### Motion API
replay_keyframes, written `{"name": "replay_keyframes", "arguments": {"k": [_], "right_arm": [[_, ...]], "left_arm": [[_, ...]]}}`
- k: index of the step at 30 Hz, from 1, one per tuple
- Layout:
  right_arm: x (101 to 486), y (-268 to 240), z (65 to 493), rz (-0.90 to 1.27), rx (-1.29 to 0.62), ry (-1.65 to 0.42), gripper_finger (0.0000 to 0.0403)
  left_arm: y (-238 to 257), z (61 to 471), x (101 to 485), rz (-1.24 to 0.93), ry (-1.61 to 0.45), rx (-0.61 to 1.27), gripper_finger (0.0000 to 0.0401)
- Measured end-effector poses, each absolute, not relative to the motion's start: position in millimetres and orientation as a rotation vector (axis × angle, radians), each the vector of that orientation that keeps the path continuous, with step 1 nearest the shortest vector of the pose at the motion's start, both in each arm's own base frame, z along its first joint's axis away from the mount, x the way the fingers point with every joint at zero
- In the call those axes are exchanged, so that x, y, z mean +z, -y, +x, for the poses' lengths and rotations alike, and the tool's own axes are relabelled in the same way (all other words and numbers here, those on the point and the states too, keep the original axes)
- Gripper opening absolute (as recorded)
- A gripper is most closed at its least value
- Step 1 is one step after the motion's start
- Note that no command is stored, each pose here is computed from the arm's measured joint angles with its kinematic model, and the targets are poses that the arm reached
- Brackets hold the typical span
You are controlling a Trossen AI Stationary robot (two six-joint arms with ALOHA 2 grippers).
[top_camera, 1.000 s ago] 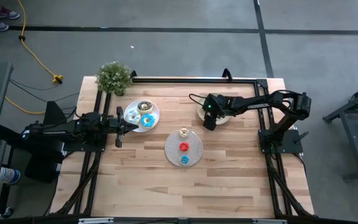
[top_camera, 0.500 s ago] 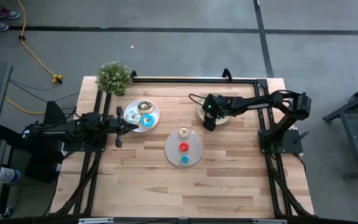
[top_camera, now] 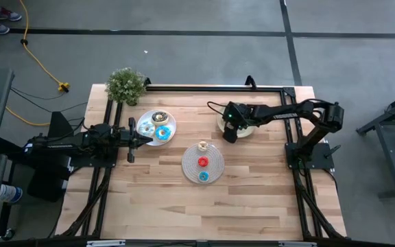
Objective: Pick & Place donuts
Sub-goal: Put the small red donut on the brown plate
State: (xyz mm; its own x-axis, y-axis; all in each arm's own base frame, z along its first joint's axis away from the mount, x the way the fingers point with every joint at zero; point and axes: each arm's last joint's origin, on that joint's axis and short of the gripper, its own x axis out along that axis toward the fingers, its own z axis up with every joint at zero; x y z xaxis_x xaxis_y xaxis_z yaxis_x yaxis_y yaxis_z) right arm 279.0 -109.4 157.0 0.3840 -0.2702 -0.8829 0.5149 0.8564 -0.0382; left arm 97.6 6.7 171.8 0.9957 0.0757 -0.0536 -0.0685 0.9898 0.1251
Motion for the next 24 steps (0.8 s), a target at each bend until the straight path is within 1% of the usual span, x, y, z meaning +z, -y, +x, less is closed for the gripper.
{"name": "replay_keyframes", "arguments": {"k": [18,24], "right_arm": [[203.7,102.0,276.3,0.233,-0.5,-0.955,0.0291],[212.4,93.0,275.3,0.233,-0.435,-0.931,0.0291]], "left_arm": [[-6.7,97.6,171.8,0.124,-0.059,0.072,0.0001],[-6.7,97.6,171.8,0.124,-0.059,0.072,0.0001]]}}
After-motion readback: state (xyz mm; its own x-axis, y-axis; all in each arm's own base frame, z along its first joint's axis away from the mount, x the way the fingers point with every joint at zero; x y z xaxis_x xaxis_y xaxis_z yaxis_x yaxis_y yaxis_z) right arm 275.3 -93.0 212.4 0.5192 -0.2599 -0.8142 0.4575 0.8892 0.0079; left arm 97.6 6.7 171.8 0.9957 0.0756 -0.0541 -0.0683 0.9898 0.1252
